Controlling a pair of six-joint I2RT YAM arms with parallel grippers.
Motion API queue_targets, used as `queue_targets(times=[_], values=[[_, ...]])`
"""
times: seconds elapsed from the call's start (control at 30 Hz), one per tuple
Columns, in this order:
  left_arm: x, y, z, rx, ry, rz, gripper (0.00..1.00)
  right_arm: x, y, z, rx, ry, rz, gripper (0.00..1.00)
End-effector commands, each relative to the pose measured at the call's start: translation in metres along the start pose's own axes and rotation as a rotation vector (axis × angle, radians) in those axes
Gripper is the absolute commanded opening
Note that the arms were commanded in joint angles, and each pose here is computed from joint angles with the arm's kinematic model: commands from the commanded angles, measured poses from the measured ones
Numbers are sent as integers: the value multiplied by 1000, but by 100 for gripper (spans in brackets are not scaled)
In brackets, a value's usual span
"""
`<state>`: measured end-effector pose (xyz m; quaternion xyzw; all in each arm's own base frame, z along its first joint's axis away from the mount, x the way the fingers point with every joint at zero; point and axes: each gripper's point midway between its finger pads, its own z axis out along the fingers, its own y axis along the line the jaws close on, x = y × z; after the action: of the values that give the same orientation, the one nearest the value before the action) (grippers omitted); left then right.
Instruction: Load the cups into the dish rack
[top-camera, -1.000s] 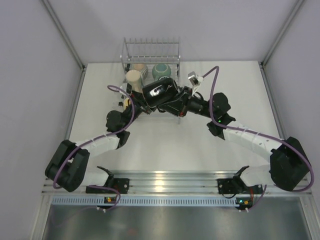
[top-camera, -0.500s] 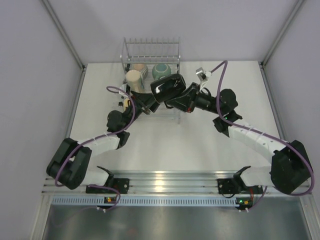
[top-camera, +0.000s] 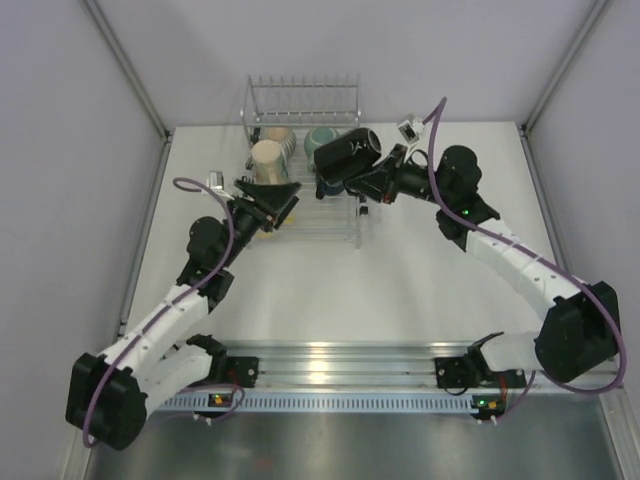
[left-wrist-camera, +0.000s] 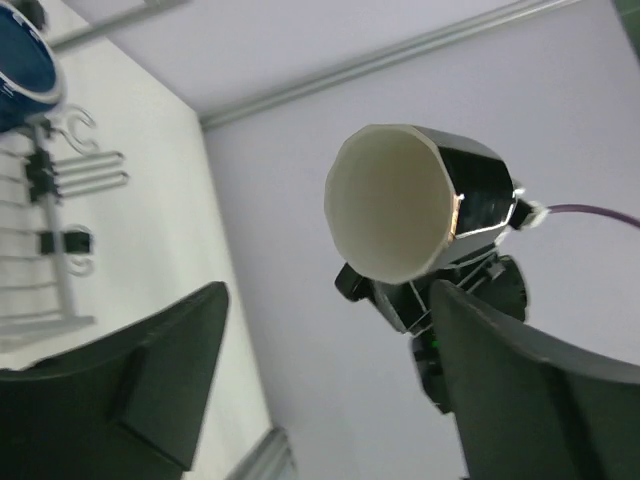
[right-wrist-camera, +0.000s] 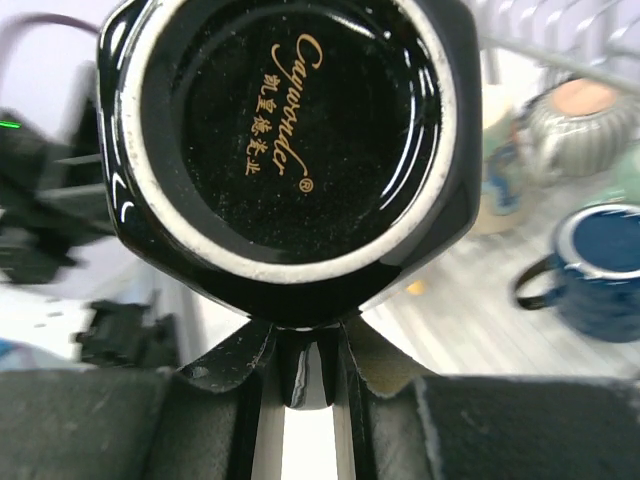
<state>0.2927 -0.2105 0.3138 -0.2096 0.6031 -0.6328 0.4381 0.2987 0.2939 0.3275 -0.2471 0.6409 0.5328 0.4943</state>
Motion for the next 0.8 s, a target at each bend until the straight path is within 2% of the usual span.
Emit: queue_targets(times=[0.0,0.03,0.07,0.13,0.27,0.3,0.53,0.67,0.77], values=[[-25,27,-17,-238,-100,181,95,-28,-24,5,104,13,-251,0],[-30,18,-24,-230,-121,237,98,-36,-32,8,143,11,-286,0],[-35,17,-28,-260,-135,263,98,-19,-50,12,176,75,-272,0],[-43,8,-37,-265,-162,339,98,-23,-70,16,233,109,-345,0],[-54,-12,-53,-269,-204,438,98,8,-112,27,270,266,-412,0],[-55,-3,-60,-314,-208,447,98,9,-113,30,262,275,-436,0],[-74,-16,-90,-329,-319,524,98,44,-130,47,173,413,-573,0],[-79,-21,-97,-328,-355,540,98,60,-128,53,143,461,-674,0],[-80,-20,-97,-325,-359,540,98,76,-125,60,114,489,-691,0]])
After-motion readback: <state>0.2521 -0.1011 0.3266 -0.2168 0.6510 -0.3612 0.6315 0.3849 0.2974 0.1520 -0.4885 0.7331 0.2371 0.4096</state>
